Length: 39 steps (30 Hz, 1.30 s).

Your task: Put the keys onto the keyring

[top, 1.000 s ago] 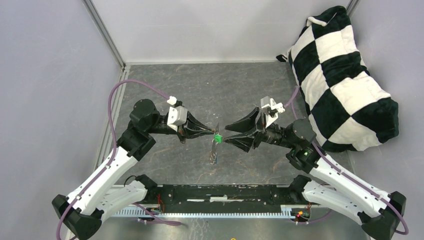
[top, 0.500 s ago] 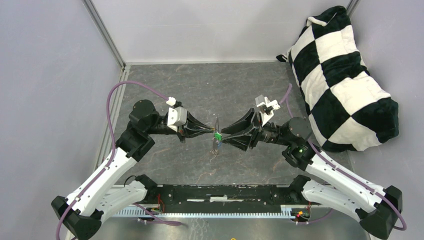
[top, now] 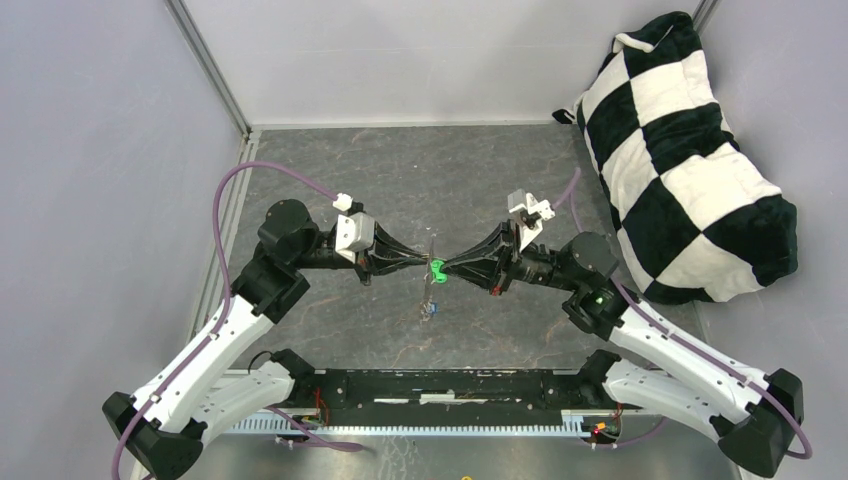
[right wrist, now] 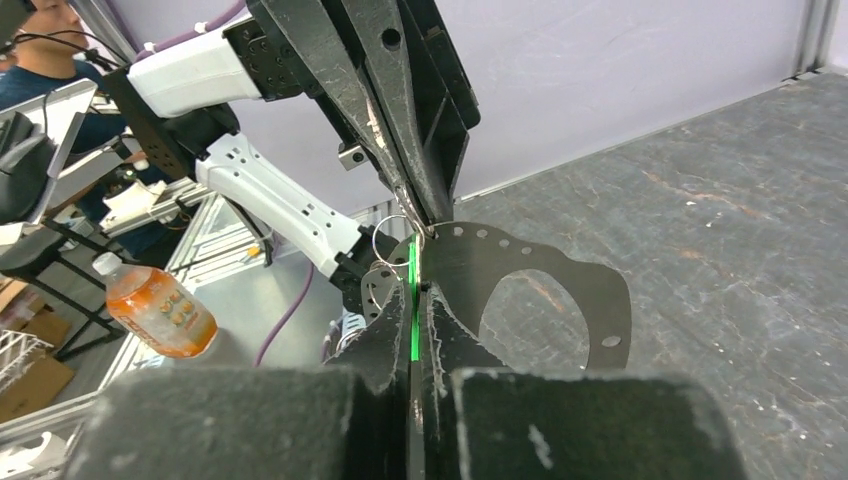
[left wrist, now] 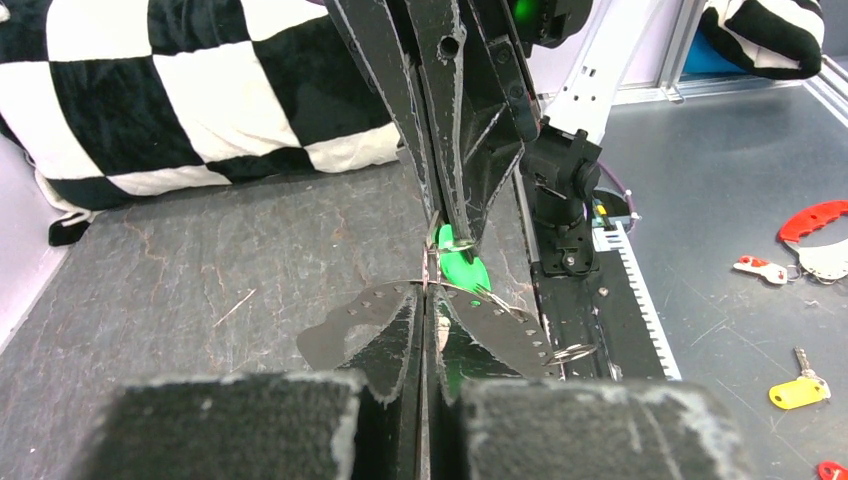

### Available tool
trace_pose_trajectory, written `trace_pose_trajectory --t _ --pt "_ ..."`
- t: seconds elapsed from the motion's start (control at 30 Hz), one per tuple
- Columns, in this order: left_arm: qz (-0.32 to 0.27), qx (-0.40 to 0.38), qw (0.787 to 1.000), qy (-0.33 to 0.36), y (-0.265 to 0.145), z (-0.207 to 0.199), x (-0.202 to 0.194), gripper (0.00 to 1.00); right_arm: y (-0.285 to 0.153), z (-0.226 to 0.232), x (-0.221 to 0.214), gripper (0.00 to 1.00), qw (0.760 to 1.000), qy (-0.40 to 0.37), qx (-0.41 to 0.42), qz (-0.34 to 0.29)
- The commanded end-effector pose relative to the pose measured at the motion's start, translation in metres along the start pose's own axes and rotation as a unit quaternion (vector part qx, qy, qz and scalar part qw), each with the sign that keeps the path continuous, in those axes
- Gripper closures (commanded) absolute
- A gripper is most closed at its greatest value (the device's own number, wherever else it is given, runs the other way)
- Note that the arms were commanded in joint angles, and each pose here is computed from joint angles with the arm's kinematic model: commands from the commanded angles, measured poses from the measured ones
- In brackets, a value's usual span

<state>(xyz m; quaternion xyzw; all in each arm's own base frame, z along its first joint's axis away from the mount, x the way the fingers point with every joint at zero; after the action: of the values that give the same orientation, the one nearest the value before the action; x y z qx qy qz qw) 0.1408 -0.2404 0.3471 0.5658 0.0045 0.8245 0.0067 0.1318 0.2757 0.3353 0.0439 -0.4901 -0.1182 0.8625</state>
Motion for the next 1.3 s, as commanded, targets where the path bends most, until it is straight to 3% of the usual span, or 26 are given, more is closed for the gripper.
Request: trace_pose_trajectory --t 0.0,0.53,0.9,1.1,1.27 --pt "-0.016 0.006 0.999 0.037 -0.002 0.003 0.015 0.98 -0.004 0.015 0.028 0.99 0.998 -0.049 -0.001 -0.034" --pt "-0.039 -0.001 0.999 0.013 0.000 0.000 0.026 0.98 0.003 -0.001 0.015 0.96 0.996 -0.057 -0.038 0.059" --pt "-0.052 -0.007 0.999 -0.011 0.001 -0.002 0.029 0.98 0.006 -0.002 0.019 0.81 0.990 -0.086 -0.043 0.107" --pt "-0.052 -0.009 0.999 -0.010 0.001 -0.003 0.028 0.98 -0.001 0.006 0.040 0.58 0.981 -0.136 -0.068 0.119" --pt "-0.049 -0.011 0.999 -0.012 0.000 -0.005 0.027 0.98 -0.003 0.025 0.062 0.50 0.977 -0.177 -0.050 0.111"
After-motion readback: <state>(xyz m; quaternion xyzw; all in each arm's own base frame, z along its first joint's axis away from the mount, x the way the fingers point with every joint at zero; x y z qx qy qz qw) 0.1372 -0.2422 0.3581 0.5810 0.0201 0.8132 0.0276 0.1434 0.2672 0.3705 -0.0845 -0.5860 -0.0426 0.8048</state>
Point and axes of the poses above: each gripper's point midway between its finger pads, its own y axis out along the fingers, its own z axis along the line the jaws close on, x = y × z, the point moved 3 cm from there along -y, back along the fingers, and after that the axes turned 12 degrees about y, right-handed, at the moved point
